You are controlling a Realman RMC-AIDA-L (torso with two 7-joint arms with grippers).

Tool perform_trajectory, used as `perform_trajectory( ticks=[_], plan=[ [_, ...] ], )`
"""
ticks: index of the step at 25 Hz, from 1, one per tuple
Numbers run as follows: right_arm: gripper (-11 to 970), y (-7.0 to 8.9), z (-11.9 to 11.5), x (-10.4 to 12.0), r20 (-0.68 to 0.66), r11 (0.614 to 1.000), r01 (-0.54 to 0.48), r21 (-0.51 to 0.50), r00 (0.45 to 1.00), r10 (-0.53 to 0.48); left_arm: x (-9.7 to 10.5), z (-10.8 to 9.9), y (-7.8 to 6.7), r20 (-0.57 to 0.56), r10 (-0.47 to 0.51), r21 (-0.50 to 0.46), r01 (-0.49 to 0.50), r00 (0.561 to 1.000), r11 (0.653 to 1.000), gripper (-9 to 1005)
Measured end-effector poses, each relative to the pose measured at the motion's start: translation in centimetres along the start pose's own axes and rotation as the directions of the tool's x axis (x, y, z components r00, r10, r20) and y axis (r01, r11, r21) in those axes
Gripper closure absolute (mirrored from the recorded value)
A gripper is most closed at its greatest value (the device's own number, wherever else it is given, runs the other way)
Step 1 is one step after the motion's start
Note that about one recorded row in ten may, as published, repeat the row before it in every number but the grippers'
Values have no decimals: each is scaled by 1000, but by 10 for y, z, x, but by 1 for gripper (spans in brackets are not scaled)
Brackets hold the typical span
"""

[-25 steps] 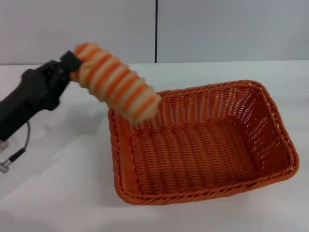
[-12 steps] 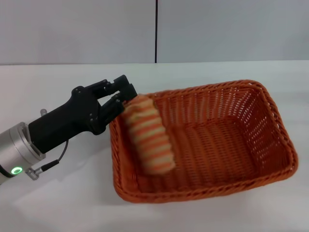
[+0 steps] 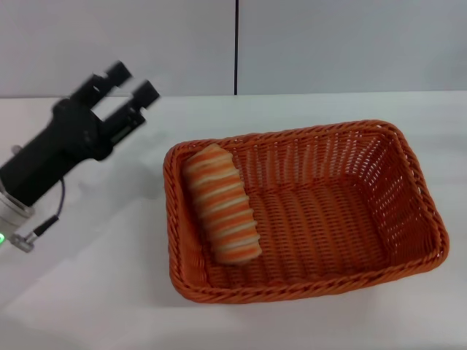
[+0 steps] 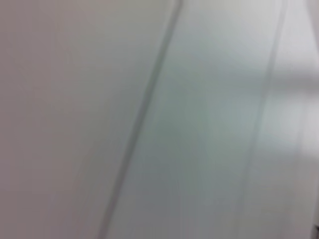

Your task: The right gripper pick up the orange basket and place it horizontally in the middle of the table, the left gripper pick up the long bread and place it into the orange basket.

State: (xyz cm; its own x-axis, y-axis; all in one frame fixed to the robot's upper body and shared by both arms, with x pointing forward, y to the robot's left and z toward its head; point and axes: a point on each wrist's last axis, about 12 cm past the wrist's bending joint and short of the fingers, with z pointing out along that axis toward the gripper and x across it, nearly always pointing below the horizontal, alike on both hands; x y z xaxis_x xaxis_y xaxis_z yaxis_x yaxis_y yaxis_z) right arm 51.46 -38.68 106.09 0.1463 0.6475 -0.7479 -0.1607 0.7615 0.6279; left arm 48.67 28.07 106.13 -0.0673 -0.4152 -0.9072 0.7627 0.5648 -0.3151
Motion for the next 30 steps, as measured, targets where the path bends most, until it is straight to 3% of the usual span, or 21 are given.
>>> perform_trajectory(
  ticks=[12,30],
  plan=[
    [448,-3,-4,-12,77,1000,-6,13,997,5,-7,-2,6,178,126,-185,-92,976,978,134],
    [448,-9,-28,-19,122,1000,-1,25,993,-2,2,-20,-4,205,94,-231,-45,974,972,134]
  ],
)
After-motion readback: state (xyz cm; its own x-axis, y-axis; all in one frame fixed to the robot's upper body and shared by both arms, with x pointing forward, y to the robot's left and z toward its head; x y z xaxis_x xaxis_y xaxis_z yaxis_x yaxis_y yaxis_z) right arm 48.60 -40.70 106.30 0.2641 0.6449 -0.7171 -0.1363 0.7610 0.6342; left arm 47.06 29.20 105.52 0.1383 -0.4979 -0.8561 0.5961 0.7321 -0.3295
